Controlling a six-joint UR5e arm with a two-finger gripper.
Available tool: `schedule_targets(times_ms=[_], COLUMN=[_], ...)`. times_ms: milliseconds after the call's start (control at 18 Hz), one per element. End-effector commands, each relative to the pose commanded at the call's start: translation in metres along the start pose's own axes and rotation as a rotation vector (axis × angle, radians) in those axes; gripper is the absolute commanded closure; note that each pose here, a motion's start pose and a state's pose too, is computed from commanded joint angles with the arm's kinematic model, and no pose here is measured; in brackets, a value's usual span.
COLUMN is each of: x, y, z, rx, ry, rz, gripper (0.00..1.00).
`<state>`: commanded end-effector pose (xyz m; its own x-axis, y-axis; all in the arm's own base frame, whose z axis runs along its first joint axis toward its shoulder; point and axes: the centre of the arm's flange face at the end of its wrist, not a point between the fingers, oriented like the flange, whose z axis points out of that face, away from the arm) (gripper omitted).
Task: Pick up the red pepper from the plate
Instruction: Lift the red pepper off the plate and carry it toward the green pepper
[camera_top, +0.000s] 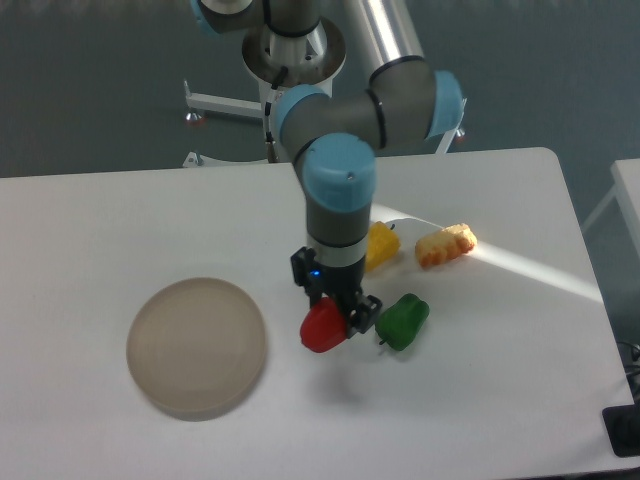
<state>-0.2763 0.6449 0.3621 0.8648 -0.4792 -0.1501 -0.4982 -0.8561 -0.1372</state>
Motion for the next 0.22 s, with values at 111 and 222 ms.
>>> schedule_targets(times_ms=[111,222], x=[0.0014,0.0016], y=[0.0019,0.0032], z=[0.0013,0.0016], rx=[-0.002,-0.003], ry=[0.004,0.005], rz=[0.0,-0.003], gripper=[0.56,0.56])
